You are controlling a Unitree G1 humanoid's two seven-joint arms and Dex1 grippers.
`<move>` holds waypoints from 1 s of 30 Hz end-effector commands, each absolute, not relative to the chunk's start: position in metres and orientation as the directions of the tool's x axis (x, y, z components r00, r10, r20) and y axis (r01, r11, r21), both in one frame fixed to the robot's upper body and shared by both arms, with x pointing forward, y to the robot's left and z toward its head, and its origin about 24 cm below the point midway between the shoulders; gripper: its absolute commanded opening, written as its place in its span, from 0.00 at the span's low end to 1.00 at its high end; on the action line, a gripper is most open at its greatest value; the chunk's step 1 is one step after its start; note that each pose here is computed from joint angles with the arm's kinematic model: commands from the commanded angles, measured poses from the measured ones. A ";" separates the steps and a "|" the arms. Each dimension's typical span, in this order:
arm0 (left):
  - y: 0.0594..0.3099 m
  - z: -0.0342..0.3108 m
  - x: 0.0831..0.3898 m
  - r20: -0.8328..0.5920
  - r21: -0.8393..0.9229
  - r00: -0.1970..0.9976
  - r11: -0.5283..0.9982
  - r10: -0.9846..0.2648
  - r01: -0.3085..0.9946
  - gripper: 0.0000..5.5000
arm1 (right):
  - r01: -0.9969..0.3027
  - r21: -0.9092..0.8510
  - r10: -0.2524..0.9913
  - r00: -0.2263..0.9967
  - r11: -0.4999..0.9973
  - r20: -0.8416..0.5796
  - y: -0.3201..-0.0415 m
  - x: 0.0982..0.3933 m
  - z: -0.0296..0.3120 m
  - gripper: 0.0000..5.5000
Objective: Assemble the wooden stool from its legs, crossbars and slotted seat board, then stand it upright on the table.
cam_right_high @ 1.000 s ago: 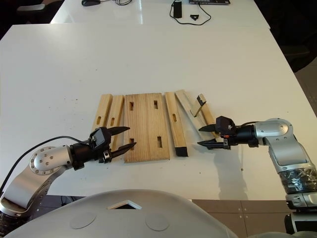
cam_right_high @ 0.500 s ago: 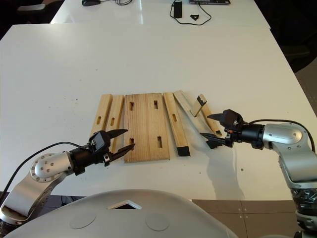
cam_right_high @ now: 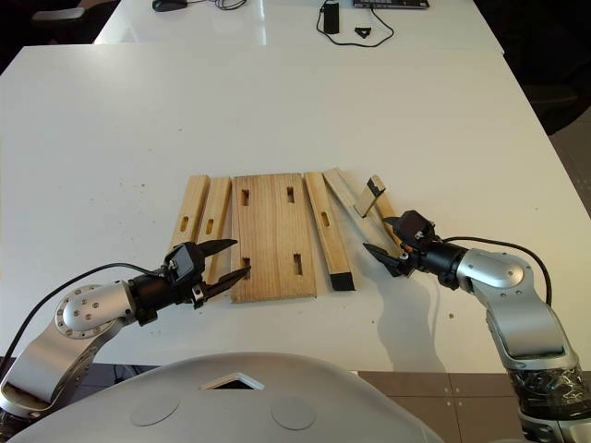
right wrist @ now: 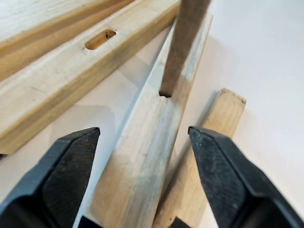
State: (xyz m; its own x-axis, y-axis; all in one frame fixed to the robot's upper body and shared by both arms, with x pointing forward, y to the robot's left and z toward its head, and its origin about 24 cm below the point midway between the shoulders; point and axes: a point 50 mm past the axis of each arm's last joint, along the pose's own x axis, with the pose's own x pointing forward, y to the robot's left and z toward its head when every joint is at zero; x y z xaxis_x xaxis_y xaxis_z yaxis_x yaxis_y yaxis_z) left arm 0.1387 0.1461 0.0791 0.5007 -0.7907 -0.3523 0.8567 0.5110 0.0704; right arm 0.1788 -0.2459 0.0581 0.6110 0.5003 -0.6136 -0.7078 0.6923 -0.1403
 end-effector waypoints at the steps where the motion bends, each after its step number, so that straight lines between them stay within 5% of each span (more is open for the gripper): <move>1: 0.147 0.080 0.138 -0.367 0.082 0.495 0.503 -0.787 0.860 0.49 | -0.683 -0.130 0.483 0.624 0.719 -0.614 -0.250 0.177 0.051 0.62; 10: 0.150 0.080 0.139 -0.377 0.088 0.489 0.495 -0.787 0.864 0.49 | -0.654 -0.067 0.483 0.620 0.754 -0.618 -0.249 0.170 0.041 0.62; 21: 0.154 0.081 0.142 -0.383 0.097 0.483 0.485 -0.787 0.869 0.49 | -0.605 -0.023 0.455 0.622 0.796 -0.637 -0.249 0.170 0.030 0.37; 30: 0.160 0.099 0.163 -0.276 0.117 0.587 0.579 -0.761 0.807 0.49 | -0.521 0.050 0.504 0.791 0.852 -0.348 -0.235 0.203 0.069 0.37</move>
State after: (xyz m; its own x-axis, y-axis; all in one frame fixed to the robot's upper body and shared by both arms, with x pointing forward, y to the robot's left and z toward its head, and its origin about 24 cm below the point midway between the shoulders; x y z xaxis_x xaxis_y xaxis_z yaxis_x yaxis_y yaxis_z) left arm 0.1500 0.1577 0.0883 0.5251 -0.7805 -0.3393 0.8464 0.5205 0.1127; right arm 0.1890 -0.2384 0.0476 0.7451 0.4840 -0.4589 -0.5238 0.8506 0.0467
